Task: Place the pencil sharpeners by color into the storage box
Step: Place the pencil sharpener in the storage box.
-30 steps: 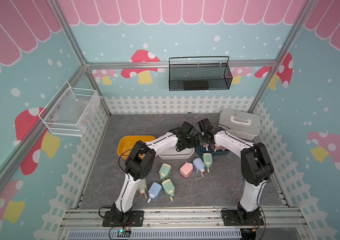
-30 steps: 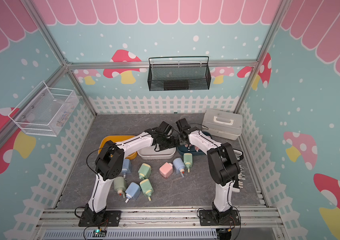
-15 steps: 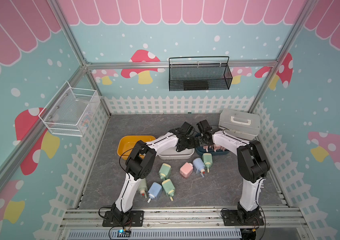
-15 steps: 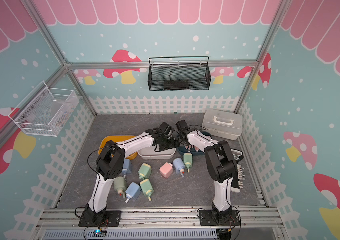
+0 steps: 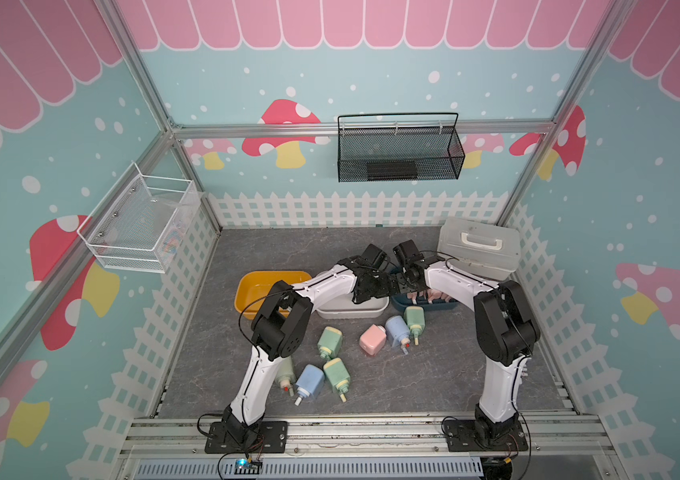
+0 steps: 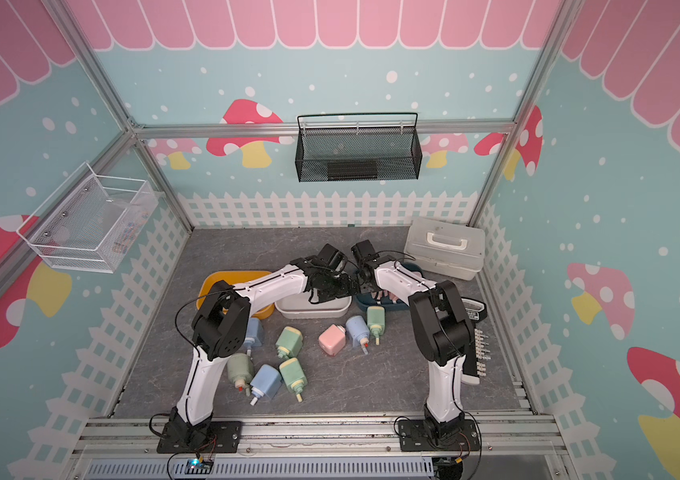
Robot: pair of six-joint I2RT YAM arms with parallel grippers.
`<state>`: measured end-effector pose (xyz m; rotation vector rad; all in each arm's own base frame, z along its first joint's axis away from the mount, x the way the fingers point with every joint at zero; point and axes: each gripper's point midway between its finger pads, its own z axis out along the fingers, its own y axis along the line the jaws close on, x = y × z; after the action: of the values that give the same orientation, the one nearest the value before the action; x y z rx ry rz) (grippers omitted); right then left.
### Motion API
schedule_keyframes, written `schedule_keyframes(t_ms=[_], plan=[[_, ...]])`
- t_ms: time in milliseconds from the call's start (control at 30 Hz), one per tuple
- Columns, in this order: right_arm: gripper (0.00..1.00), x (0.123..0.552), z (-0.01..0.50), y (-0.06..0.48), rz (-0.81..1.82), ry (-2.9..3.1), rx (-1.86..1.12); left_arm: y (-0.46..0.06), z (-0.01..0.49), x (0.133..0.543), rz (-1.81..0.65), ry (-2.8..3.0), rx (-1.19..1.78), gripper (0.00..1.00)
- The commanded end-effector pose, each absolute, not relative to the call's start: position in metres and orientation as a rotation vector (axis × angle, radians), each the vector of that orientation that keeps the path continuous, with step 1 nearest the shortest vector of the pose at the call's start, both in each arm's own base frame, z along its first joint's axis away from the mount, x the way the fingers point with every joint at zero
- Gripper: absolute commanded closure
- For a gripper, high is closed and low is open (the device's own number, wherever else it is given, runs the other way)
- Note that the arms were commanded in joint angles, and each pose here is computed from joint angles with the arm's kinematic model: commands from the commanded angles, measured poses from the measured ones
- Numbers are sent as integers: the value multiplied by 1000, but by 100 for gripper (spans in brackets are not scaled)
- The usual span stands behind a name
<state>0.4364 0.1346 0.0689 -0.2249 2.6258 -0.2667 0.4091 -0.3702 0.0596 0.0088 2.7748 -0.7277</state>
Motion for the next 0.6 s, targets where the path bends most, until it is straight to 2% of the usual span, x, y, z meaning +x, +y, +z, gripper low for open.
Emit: schedule_keyframes(t_ms=[0, 567], plan=[[36, 438, 88, 135, -258, 2595, -211, -367, 47, 409, -695, 2797, -9, 1], [36, 433, 104, 134, -276, 2573, -222, -366, 48, 409, -690, 2796, -12, 1]])
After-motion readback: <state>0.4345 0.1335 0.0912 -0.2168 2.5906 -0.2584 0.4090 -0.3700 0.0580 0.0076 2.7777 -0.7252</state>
